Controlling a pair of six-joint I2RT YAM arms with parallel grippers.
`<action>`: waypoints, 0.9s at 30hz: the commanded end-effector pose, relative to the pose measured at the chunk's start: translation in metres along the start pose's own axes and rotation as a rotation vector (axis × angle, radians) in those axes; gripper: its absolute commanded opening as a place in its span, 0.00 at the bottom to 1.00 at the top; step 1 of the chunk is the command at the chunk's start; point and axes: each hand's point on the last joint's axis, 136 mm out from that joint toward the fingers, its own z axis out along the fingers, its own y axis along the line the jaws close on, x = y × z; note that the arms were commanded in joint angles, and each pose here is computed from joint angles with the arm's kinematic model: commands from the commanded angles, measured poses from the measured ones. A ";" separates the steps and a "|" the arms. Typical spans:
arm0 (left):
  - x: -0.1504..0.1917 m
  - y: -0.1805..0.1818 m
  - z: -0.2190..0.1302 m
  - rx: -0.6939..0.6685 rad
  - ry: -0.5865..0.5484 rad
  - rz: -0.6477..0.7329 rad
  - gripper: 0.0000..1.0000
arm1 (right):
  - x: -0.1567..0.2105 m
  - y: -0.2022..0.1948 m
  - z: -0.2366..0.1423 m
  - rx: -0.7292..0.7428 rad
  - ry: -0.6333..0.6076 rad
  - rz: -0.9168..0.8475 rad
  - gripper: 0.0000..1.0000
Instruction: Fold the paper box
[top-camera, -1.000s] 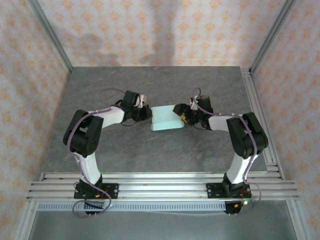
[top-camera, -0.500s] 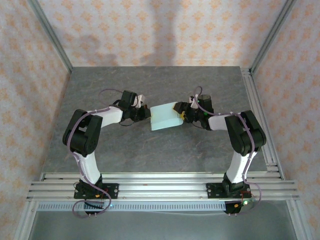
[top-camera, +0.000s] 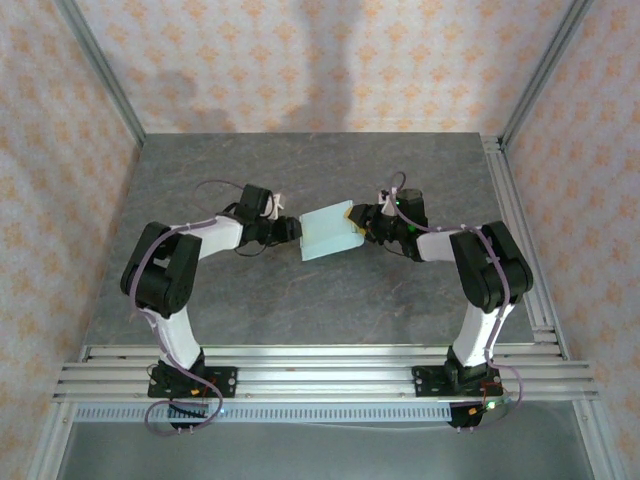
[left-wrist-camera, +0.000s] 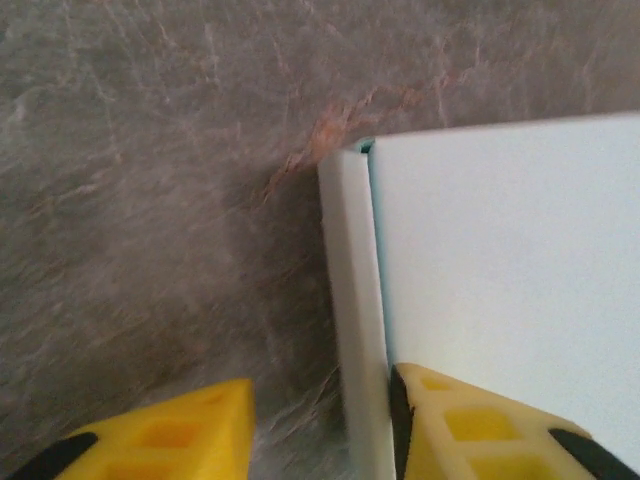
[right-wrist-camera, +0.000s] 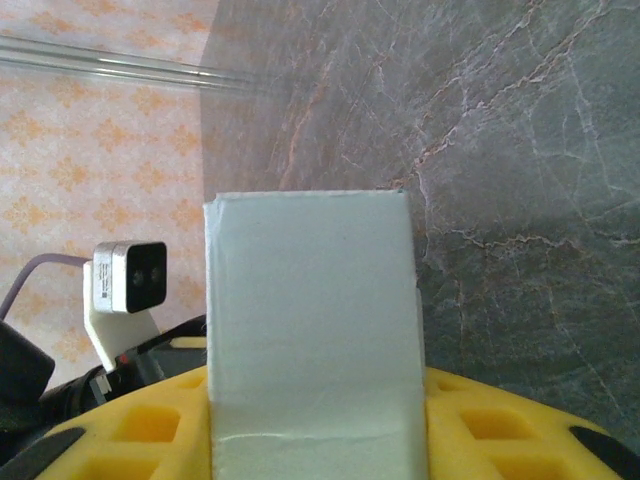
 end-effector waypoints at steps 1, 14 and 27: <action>-0.007 -0.005 -0.021 -0.060 -0.095 0.093 0.52 | -0.007 0.007 -0.008 0.022 -0.046 -0.027 0.39; -0.001 -0.076 -0.077 -0.344 -0.458 0.782 1.00 | -0.016 0.035 -0.024 0.001 -0.070 -0.008 0.38; 0.027 -0.107 -0.062 -0.711 -0.603 1.357 1.00 | -0.015 0.060 -0.046 -0.039 -0.067 0.086 0.37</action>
